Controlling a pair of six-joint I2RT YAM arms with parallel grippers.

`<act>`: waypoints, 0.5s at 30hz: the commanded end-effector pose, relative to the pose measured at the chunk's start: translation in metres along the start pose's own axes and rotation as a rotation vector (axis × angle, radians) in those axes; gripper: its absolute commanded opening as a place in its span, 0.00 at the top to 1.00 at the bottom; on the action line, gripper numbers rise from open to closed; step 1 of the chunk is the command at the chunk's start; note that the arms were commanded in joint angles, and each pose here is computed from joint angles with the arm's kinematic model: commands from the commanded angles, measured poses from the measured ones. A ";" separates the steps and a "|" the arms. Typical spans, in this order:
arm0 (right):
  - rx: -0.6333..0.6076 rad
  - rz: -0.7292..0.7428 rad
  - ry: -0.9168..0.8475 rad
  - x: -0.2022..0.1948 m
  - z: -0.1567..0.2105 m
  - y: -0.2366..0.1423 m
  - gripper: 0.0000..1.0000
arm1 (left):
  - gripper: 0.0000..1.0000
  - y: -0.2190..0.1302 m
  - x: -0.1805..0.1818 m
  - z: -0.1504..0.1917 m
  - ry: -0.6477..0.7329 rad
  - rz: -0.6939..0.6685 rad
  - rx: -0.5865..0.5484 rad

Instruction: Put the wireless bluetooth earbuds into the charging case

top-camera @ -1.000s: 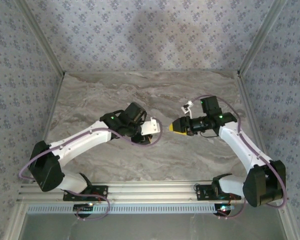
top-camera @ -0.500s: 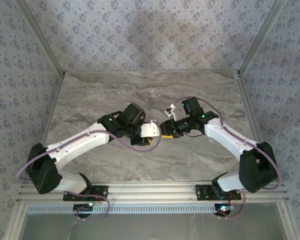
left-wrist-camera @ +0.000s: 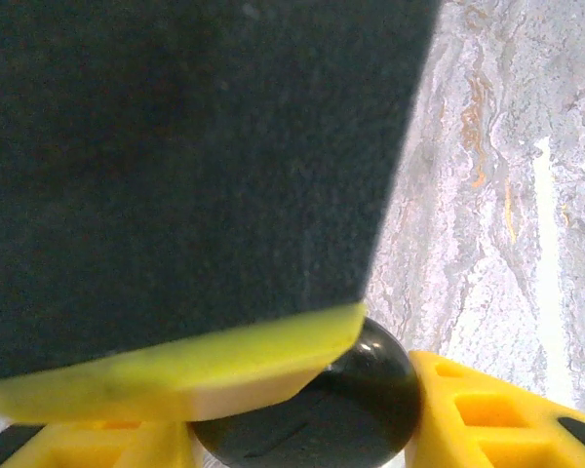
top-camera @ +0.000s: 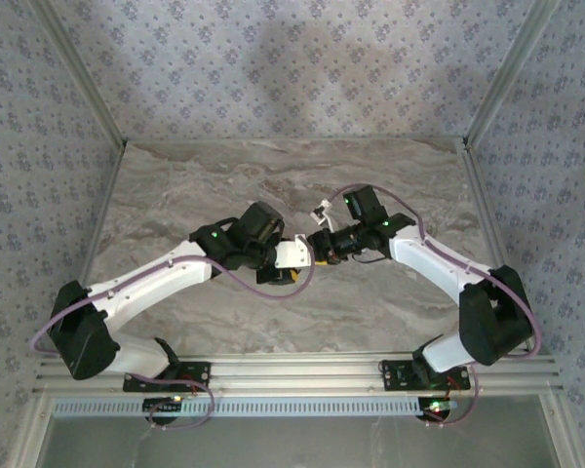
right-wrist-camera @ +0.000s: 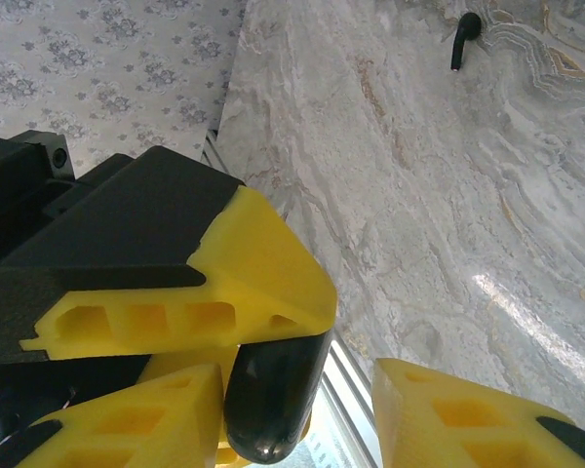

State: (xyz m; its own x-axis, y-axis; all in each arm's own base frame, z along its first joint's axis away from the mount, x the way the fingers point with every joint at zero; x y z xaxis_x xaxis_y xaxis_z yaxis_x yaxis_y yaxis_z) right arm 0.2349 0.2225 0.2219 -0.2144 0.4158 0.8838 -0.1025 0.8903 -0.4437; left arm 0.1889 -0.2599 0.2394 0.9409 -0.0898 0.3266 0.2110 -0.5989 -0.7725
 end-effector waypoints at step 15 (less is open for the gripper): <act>0.045 -0.050 -0.028 0.009 0.003 0.005 0.63 | 0.54 -0.019 0.006 -0.017 0.009 -0.066 -0.093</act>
State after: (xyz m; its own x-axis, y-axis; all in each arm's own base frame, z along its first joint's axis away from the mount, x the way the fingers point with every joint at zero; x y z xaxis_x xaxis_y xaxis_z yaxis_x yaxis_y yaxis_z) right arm 0.2320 0.2266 0.2247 -0.2295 0.3854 0.8937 -0.1265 0.8987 -0.4200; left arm 0.1881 -0.2589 0.2433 0.9420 -0.0721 0.3277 0.2190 -0.6079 -0.7632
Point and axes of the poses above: each hand's point on the last joint's axis, 136 mm out from that joint toward the fingers, its own y axis out along the fingers, its own x axis along the line the jaws close on, z = x × y, the point moved 8 cm from there along -y, back along the fingers, and after that the axes turned 9 degrees about y, right-handed, at the moved point
